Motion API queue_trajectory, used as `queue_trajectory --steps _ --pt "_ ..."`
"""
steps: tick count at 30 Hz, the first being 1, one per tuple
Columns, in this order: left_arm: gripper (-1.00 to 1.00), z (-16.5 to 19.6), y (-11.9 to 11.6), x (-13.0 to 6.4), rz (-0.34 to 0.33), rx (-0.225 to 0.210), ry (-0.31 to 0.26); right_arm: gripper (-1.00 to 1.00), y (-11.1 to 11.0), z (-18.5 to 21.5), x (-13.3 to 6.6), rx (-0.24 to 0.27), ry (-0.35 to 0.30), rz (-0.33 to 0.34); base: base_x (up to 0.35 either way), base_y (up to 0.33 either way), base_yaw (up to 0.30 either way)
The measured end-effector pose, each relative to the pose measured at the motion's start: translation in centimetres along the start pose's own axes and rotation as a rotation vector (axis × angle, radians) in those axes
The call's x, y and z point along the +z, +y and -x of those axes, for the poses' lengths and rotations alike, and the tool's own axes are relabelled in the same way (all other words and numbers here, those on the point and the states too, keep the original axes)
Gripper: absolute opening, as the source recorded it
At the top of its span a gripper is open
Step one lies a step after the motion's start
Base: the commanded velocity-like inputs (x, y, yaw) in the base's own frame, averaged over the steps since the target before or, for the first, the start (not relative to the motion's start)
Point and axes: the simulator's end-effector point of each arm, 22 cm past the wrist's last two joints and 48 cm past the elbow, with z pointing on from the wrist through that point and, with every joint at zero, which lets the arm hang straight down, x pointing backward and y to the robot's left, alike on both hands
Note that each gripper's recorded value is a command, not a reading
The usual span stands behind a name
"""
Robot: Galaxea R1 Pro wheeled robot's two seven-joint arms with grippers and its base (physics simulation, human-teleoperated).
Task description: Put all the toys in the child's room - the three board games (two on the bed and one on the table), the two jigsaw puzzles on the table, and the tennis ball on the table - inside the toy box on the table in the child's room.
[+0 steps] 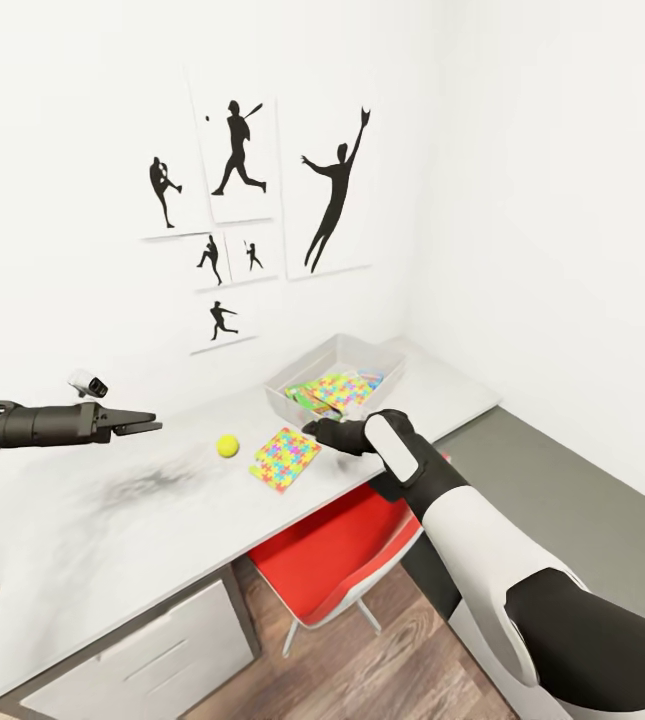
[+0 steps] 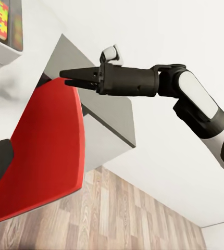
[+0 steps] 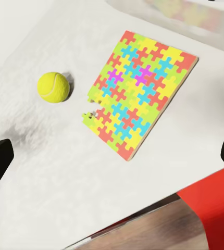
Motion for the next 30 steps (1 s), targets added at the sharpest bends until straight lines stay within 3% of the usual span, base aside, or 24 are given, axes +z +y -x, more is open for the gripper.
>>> queue_trajectory --steps 14,30 --pt "1.0 -0.03 0.01 0.0 0.0 0.0 0.0 1.0 -0.16 -0.05 0.03 -0.011 -0.001 -0.011 -0.002 0.002 0.013" --pt "1.0 -0.06 0.1 -0.1 0.003 -0.001 0.0 1.0 -0.23 -0.03 0.04 -0.016 -0.002 -0.015 0.0 -0.025 0.267"
